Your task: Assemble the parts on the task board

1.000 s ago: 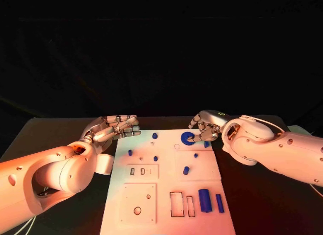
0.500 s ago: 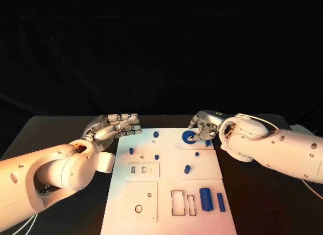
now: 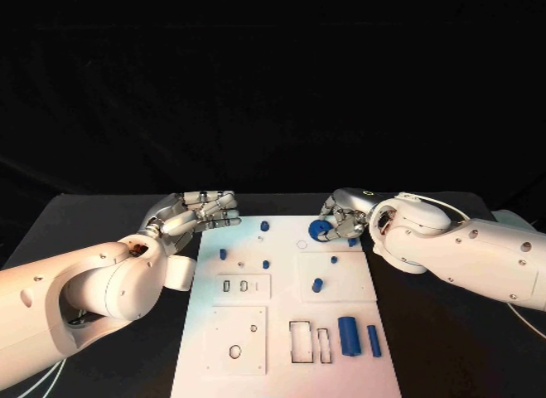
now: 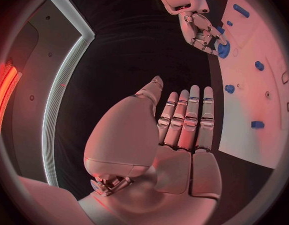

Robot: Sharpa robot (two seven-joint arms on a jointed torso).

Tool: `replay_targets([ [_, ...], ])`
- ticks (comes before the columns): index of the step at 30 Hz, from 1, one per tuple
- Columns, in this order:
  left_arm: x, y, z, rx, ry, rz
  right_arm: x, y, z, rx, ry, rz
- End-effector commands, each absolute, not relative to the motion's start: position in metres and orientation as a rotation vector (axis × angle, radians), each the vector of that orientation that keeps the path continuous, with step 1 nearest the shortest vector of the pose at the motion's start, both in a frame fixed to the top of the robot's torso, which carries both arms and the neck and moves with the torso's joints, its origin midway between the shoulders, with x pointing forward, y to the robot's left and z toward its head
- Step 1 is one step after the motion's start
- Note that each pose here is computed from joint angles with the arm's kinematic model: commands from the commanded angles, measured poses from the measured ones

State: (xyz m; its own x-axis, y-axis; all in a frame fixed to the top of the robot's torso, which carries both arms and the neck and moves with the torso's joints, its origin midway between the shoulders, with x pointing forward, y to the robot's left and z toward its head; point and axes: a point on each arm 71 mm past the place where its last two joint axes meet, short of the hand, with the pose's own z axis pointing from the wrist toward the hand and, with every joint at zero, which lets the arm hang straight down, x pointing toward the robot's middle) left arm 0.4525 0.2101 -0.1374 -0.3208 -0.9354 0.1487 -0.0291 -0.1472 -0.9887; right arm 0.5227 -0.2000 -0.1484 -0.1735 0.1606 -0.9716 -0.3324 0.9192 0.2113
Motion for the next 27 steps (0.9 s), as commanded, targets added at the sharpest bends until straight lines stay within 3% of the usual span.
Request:
replay_targets([
  [1,0.452,0.2075,-0.1361,-1.145,1.384,-1.588,0.5225,-0.2005,-0.1504,-0.161,1.704,0.411],
  [16,0.4521,0.2076,-0.1363,-1.146,1.386,-1.587,0.5222,-0.2001,-0.1524,-0.171,1.706,0.412],
  [27,0.4523,0.2078,-0.1366,-1.147,1.388,-1.586,0.52,-0.1963,-0.1468,-0.216,1.602,0.408],
])
